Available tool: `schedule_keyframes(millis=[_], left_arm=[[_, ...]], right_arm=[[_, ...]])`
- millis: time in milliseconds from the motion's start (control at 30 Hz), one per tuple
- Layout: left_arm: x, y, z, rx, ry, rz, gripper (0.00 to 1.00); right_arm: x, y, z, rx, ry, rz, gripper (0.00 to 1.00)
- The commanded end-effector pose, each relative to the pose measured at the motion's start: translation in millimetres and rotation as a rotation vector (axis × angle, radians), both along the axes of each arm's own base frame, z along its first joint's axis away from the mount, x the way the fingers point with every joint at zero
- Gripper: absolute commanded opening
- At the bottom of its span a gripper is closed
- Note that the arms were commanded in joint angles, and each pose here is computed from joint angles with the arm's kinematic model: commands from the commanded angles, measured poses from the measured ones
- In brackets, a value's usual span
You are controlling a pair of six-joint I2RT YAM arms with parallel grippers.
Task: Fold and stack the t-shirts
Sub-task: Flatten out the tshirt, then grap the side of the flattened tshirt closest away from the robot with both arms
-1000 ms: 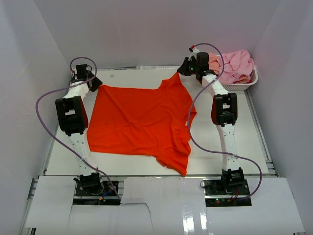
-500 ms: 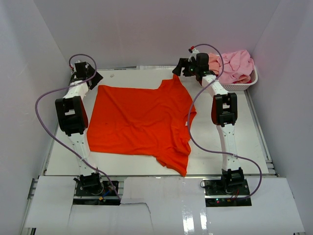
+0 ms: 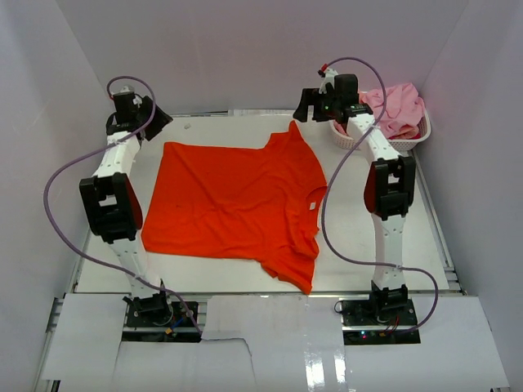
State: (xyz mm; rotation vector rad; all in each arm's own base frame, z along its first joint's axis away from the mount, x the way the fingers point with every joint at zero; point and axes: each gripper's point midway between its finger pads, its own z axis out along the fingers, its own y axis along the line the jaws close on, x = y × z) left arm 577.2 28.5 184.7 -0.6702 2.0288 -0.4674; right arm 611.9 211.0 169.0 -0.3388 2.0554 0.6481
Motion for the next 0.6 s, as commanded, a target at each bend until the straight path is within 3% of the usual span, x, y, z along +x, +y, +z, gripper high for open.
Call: schedule_keyframes(millis=[0,33,133,300,400,567], left_arm=[[-48.2,-40.1,34.2,-0.027,0.014,-0.121,0.65],[-57.6,-45.8,34.8,-0.024,0.023,-0.133,0.65],[-96.6,-65.4,38.9,0.016,0.047,-0.177,0.65],[-147.5,-80.0,32.2,0.011,0.104,-0.254,0.68],[-162.8,-84.5,13.5,-0.01,0.152,-0.276,0.68],[-163.7,-86.5,-20.7,-0.028,0.212,-0.287,0.69]], right_arm=[[-68.3,21.1,40.8,-0.1,0.028,0.067,0.93],[-87.3,22.2,59.7,-0.118,0.014,0.073,0.92],[-151.2,21.7,36.7,-0.232,0.109,0.077,0.92],[-232.0,15.0,52.4,-0.168,0.142,0.088,0.93],[-258.4,0.9,38.7,-0.186,0.188,0.065,0.94],[-268.8,-15.1,5.0,-0.274,0.263,0.023,0.93]])
